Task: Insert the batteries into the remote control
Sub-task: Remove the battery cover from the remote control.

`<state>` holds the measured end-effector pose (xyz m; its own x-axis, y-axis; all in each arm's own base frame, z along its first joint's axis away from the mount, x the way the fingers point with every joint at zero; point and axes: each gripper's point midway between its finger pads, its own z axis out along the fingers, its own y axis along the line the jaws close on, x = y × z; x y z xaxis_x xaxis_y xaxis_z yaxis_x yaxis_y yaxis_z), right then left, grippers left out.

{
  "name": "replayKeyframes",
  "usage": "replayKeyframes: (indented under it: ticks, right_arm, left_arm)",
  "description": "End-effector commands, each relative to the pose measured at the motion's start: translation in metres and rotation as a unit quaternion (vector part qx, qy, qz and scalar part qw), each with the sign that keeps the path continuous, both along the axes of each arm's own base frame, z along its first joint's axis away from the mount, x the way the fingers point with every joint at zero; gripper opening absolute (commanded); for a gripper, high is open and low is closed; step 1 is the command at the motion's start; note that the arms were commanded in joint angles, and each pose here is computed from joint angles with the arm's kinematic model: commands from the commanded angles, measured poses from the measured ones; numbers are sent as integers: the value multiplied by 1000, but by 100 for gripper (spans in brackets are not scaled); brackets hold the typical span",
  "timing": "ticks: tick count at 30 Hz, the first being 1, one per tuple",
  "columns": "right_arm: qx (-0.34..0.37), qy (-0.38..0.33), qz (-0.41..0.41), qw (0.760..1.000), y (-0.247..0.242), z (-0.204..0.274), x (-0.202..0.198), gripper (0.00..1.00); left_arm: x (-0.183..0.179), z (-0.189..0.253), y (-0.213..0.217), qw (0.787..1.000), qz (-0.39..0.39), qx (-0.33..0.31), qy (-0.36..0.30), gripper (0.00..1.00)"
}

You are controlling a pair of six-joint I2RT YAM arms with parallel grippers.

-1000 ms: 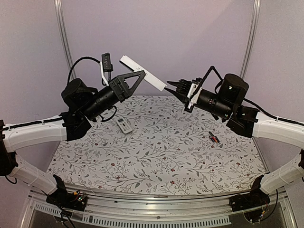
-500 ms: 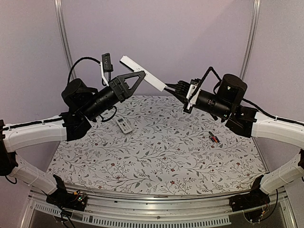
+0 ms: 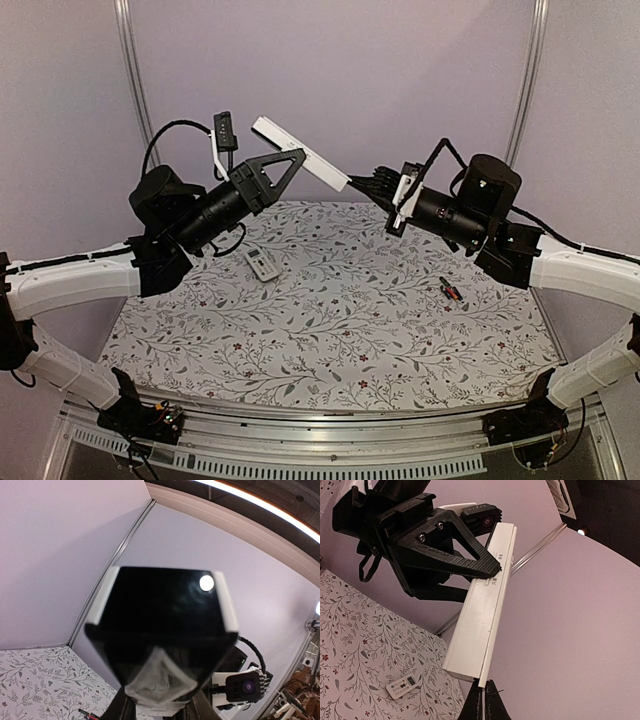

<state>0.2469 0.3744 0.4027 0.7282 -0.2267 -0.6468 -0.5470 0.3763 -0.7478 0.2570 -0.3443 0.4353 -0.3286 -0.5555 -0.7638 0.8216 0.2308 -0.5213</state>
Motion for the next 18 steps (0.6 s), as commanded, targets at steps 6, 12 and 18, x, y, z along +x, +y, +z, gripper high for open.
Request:
replayKeyframes:
  ticks: [6,12,18]
  right_arm:
    - [23,7,-17,1000,-2,13,6,0]
    - [56,30,-54,996,-10,26,19,0]
    - [84,54,-89,991,-16,36,32,0]
  left_arm:
    - [5,-10,4,1000,10,6,6,0]
    - [8,-14,7,1000,17,14,8,0]
    - [13,-16,13,999,28,17,10,0]
